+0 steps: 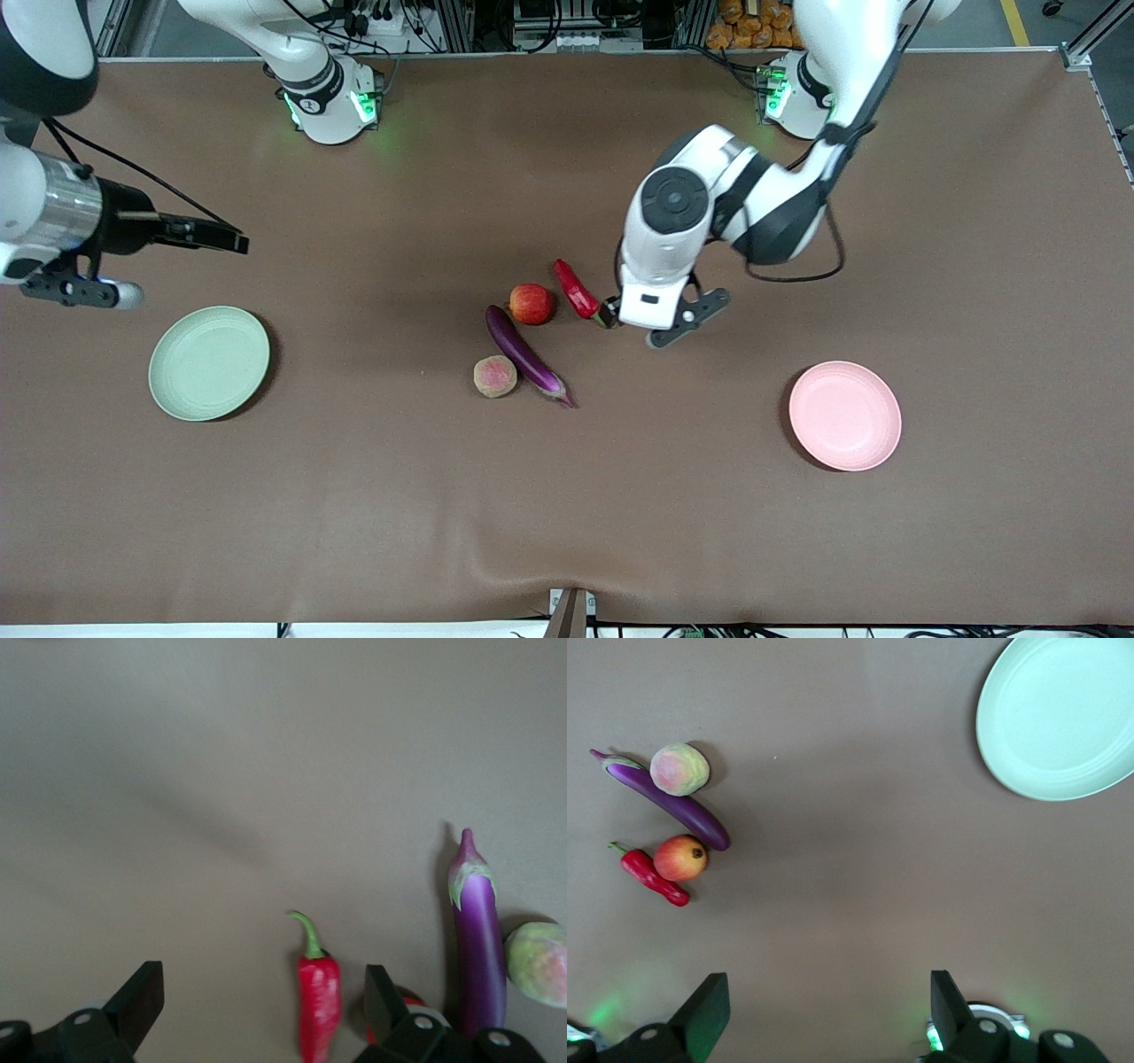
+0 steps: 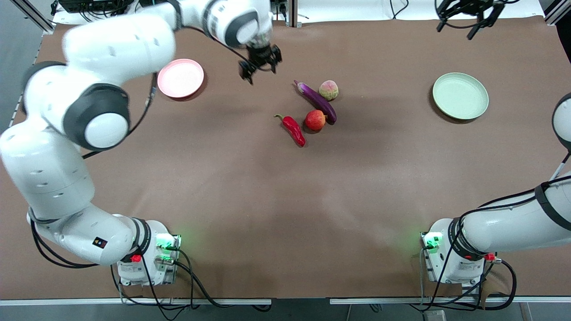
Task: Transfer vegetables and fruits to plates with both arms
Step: 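Reach the left gripper to the red pepper while the right gripper reaches the peach, then grasp the red pepper with the left gripper while the right gripper grasps the peach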
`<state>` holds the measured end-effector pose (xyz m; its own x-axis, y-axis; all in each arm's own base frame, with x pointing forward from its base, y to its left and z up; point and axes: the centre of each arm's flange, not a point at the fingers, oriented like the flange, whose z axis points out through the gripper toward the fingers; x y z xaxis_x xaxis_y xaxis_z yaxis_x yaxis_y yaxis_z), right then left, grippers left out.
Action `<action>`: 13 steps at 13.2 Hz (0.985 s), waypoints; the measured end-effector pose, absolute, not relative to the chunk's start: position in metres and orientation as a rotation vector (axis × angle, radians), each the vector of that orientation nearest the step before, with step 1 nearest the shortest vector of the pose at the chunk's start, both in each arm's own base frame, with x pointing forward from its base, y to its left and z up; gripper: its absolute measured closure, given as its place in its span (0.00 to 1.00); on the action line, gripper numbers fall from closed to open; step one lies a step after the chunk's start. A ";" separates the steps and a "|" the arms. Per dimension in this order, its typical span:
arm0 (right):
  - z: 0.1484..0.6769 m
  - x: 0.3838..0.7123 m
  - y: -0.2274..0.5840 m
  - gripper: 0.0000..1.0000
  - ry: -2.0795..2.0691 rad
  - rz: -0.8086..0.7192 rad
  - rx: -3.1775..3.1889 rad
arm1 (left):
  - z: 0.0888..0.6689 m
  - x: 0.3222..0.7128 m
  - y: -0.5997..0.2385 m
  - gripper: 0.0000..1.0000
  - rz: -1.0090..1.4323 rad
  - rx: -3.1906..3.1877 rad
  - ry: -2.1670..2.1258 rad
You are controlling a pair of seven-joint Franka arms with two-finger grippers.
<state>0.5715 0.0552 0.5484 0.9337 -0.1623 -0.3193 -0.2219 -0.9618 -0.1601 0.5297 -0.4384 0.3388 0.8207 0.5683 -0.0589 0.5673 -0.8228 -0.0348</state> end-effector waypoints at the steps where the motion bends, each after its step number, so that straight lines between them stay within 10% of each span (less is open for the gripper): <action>1: 0.536 0.576 0.061 0.00 0.319 0.491 -2.880 | 0.316 0.523 -0.450 0.00 0.117 -2.971 -0.963; 13: 0.339 0.598 0.105 0.00 0.667 0.738 -2.491 | 0.198 0.460 -0.509 0.06 0.151 -2.924 -1.133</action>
